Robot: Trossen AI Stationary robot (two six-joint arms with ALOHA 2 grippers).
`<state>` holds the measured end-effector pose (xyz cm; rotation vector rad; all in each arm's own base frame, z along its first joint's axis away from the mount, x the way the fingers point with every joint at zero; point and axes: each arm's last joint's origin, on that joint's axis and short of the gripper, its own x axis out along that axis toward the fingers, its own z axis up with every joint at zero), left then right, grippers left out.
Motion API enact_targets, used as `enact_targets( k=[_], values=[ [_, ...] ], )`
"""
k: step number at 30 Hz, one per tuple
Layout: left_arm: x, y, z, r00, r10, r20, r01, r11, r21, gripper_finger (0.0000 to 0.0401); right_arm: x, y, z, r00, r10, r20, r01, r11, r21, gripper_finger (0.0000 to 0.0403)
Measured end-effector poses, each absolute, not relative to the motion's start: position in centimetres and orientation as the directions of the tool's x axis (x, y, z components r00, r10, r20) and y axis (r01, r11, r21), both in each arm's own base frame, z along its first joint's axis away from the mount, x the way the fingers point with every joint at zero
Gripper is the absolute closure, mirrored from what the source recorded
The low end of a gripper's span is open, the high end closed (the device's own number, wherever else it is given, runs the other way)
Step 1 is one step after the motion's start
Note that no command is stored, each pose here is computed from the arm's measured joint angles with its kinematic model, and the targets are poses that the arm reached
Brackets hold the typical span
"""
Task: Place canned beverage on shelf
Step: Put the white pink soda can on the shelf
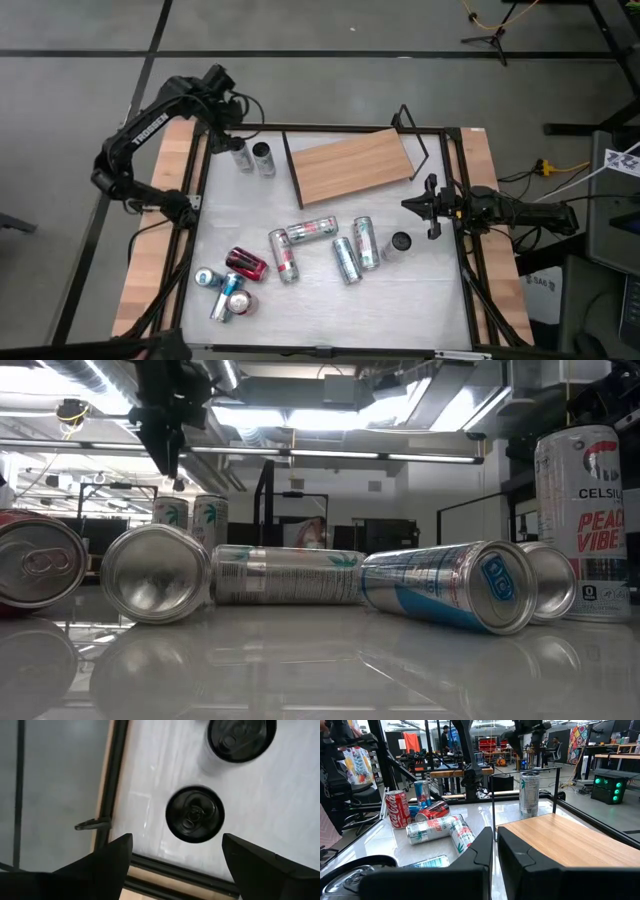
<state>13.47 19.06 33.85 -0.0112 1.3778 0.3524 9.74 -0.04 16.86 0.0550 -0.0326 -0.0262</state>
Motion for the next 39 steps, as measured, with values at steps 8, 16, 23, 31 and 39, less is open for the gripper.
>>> enact_targets(
  k=[8,16,23,31,39],
  values=[
    [13.9,19.6,32.9,0.111,0.181,-0.977,-0.242,0.959,0.150,0.0100,9.7,0.0,16.9,0.999,-0.027,0.032,0.025,0.998,0.055,0.0379],
    [14.7,20.4,31.7,0.101,0.127,-0.987,-0.231,0.968,0.100,0.0099,9.7,0.0,16.9,0.999,-0.027,0.032,0.025,0.998,0.055,0.0379],
    [16.1,20.5,30.6,0.082,0.076,-0.994,-0.191,0.980,0.059,0.0099,9.7,0.0,16.9,0.999,-0.027,0.032,0.025,0.998,0.055,0.0379],
    [16.8,20.8,29.9,0.033,0.086,-0.996,-0.182,0.980,0.079,0.0099,9.7,0.0,16.9,0.999,-0.027,0.032,0.025,0.998,0.055,0.0379],
    [16.8,20.8,28.9,0.011,0.070,-0.997,-0.181,0.981,0.067,0.0099,9.7,0.0,16.9,0.999,-0.027,0.032,0.025,0.998,0.055,0.0379]
  ],
)
